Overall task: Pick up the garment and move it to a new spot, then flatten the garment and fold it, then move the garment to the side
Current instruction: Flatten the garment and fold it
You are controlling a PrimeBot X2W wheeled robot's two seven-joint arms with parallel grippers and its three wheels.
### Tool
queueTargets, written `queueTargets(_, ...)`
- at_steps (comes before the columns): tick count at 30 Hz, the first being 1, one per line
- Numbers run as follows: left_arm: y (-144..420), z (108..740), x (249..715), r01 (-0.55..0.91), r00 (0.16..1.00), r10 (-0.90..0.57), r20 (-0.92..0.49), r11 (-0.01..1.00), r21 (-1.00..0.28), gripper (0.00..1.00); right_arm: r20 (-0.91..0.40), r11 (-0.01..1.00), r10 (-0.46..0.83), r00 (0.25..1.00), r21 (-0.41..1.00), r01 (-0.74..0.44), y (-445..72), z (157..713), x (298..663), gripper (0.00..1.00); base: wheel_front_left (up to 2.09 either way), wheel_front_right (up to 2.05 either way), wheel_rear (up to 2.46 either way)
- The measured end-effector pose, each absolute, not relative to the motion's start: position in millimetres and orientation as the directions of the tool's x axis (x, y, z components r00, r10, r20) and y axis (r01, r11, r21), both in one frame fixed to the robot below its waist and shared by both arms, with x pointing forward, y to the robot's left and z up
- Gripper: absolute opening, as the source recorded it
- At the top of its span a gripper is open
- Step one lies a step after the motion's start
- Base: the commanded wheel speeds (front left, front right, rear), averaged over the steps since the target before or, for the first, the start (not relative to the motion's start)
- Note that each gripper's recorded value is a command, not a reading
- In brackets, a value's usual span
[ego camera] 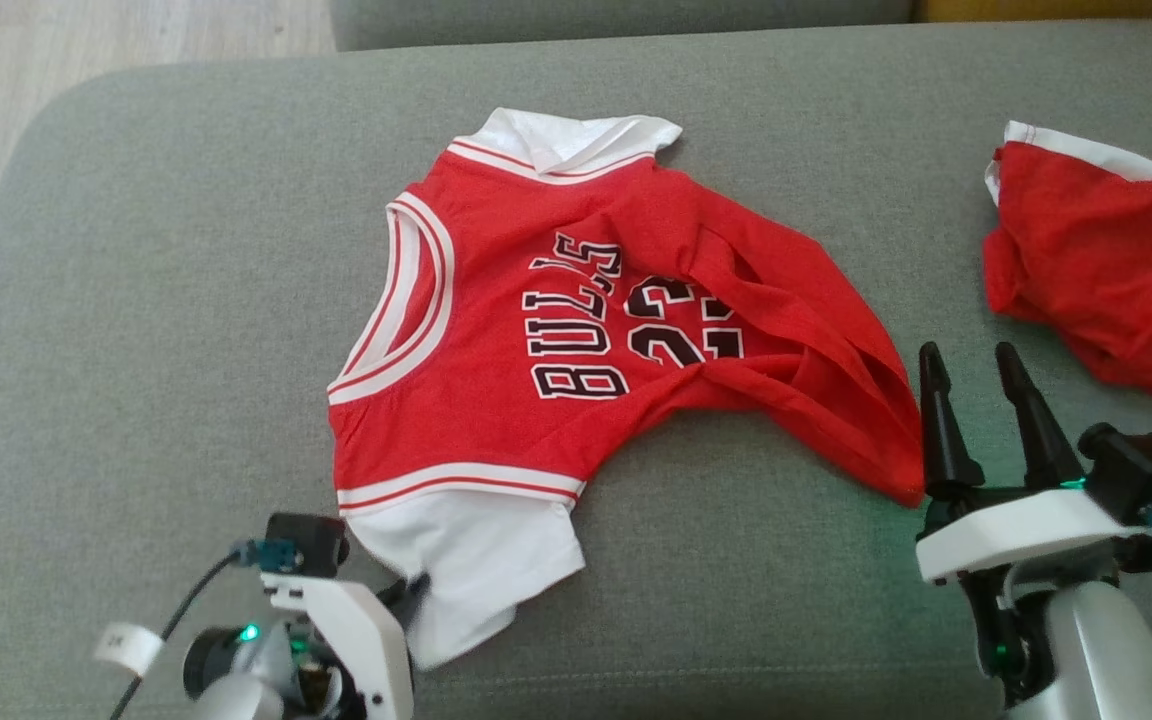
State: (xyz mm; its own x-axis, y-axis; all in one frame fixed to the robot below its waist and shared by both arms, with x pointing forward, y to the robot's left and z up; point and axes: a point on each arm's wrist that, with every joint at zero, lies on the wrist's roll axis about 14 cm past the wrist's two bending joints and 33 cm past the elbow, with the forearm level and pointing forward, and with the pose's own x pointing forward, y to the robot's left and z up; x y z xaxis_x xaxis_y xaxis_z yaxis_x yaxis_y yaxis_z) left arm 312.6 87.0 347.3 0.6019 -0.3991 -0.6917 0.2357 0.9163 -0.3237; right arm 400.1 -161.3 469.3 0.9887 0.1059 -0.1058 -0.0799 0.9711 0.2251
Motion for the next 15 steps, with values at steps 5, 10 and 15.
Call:
queueTargets(5,88,358,330,0.234,0.668,-0.384,-0.637,0.922,-0.309,0.0,-0.105,0.972,0.088,0.991,0.224,-0.063,-167,469,401,1.0,0.0,0.0,0.0)
queueTargets(10,95,385,356,0.232,0.781,-0.344,-0.521,0.935,-0.269,0.0,-0.095,0.972,0.089,0.991,0.224,-0.066,-167,473,400,1.0,0.0,0.0,0.0)
queueTargets(15,104,419,379,0.227,0.873,-0.305,-0.381,0.945,-0.236,0.0,-0.104,0.972,0.092,0.99,0.225,-0.067,-166,471,398,1.0,0.0,0.0,0.0)
